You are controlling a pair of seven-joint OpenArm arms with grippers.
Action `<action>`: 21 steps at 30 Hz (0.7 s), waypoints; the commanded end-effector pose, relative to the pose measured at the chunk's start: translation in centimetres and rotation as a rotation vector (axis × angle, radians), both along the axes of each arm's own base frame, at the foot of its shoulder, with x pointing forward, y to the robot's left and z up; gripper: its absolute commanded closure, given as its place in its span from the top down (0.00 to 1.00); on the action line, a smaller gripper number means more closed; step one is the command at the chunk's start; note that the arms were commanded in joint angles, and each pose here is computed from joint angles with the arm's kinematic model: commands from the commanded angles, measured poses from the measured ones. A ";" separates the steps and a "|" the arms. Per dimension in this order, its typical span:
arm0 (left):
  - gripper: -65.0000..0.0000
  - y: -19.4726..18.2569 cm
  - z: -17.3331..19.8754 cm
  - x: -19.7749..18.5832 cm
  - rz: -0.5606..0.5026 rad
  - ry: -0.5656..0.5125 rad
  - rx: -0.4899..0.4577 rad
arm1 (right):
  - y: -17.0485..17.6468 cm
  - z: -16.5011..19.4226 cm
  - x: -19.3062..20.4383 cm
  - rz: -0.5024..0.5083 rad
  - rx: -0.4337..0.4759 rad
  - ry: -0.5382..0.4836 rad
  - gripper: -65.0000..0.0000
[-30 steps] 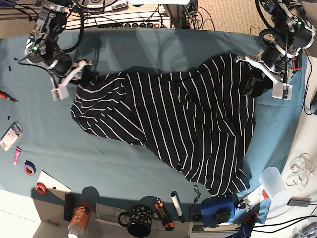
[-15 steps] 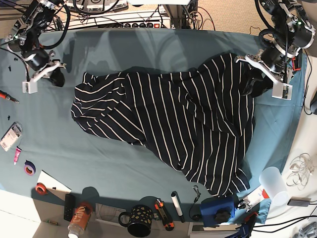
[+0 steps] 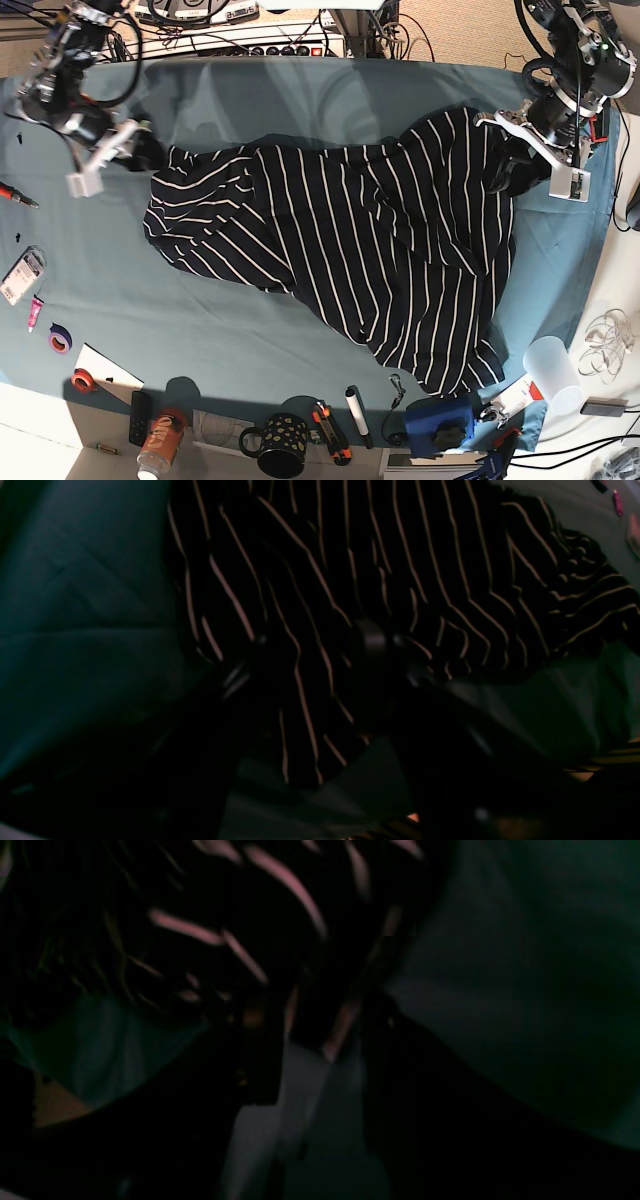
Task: Layout the t-shirt on the table in an organized manner, then fold the t-shirt properly
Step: 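Reposition right gripper onto the shirt edge nearest it and grasp, then pull the shirt edges apart with both grippers to flatten it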
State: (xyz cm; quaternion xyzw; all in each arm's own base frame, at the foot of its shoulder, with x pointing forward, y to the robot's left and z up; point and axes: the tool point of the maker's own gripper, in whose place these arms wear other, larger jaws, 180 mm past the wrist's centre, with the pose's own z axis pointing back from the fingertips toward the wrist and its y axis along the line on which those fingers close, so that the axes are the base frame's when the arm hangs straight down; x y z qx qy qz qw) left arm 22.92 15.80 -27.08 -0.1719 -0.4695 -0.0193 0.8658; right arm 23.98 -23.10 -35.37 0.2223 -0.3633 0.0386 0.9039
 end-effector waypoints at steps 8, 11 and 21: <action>0.35 -0.2 1.1 0.3 -0.010 -0.046 -0.002 | 2.5 0.3 3.6 -0.004 -0.076 -0.131 0.40; 0.35 -0.2 1.1 0.3 -0.009 -0.049 -0.003 | 3.2 0.8 4.8 -0.023 -0.075 -0.185 0.40; 0.35 -0.1 1.8 0.7 0.002 -0.089 -0.011 | 4.8 0.5 7.9 -0.011 -0.201 -0.163 0.21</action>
